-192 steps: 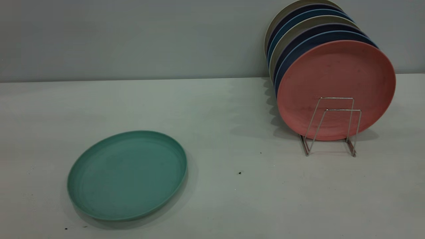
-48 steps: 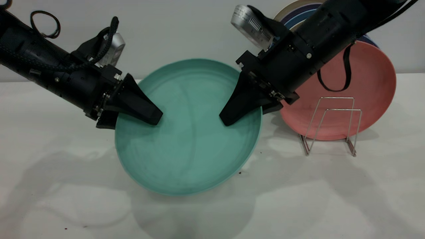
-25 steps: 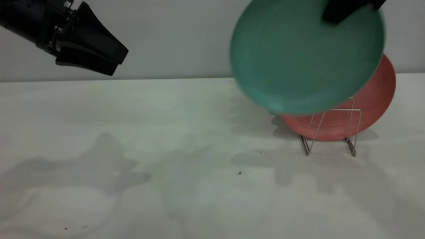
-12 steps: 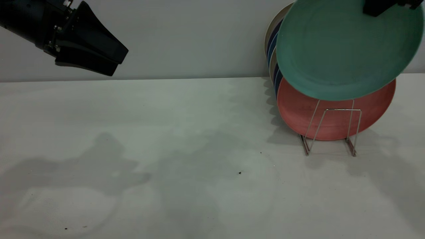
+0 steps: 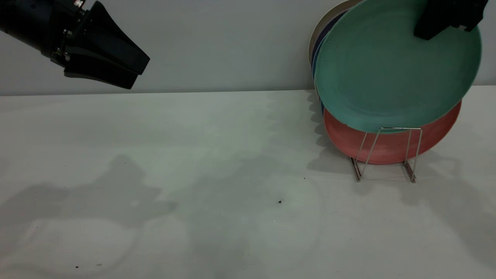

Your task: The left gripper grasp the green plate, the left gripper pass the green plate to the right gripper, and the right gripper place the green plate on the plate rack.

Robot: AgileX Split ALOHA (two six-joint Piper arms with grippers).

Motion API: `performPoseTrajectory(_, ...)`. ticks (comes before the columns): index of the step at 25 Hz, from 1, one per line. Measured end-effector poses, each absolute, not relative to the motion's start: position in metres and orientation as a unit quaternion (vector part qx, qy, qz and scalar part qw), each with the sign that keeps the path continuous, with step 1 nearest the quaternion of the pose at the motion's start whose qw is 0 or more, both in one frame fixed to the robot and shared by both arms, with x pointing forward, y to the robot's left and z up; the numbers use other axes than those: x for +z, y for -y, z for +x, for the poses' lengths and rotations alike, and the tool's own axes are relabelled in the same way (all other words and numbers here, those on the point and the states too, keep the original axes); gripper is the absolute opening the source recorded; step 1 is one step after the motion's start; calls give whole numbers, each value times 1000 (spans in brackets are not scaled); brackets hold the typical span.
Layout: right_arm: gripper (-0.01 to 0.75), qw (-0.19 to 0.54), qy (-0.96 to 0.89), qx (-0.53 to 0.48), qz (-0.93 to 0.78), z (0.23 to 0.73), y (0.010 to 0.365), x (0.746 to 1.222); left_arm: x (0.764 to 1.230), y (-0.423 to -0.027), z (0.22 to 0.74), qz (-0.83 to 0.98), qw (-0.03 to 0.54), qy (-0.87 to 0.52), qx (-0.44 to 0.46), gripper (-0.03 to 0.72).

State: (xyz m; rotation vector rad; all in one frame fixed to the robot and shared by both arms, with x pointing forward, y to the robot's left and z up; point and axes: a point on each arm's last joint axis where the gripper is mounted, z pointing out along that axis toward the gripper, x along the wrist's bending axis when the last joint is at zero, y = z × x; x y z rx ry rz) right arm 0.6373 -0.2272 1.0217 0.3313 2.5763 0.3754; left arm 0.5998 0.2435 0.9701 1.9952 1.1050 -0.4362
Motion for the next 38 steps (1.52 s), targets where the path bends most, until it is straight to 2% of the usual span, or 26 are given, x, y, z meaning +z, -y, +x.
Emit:
performPoseTrajectory(9,120,233,-954,137,128,642,226,1003,970,-244,600,788,398,-438,-173,591)
performPoseTrajectory(13,144,231,-953,141,136,642,225,1003,970,-244,600,788,397,-438,-173,591)
performPoseTrajectory(15,187,224,-953,144,145,641,225,1003,970,-244,600,788,397,-438,-173,591)
performPoseTrajectory(20,351,215,-952,147,160,640,225,1003,970,-244,600,788,397,-437,-173,591)
performPoseTrajectory(23,404,212,-950,151,170,637,225,1009,970,-243,599,788,397,-436,-177,591)
performPoseTrajectory(30,417,190,-944,171,207,594,228,1071,997,-244,591,796,392,-428,-170,591)
performPoseTrajectory(36,417,138,-909,187,345,525,238,1135,1074,-250,559,807,374,-447,-98,591)
performPoseTrajectory(38,417,146,-882,193,404,505,244,1153,1101,-253,538,808,365,-458,-67,591)
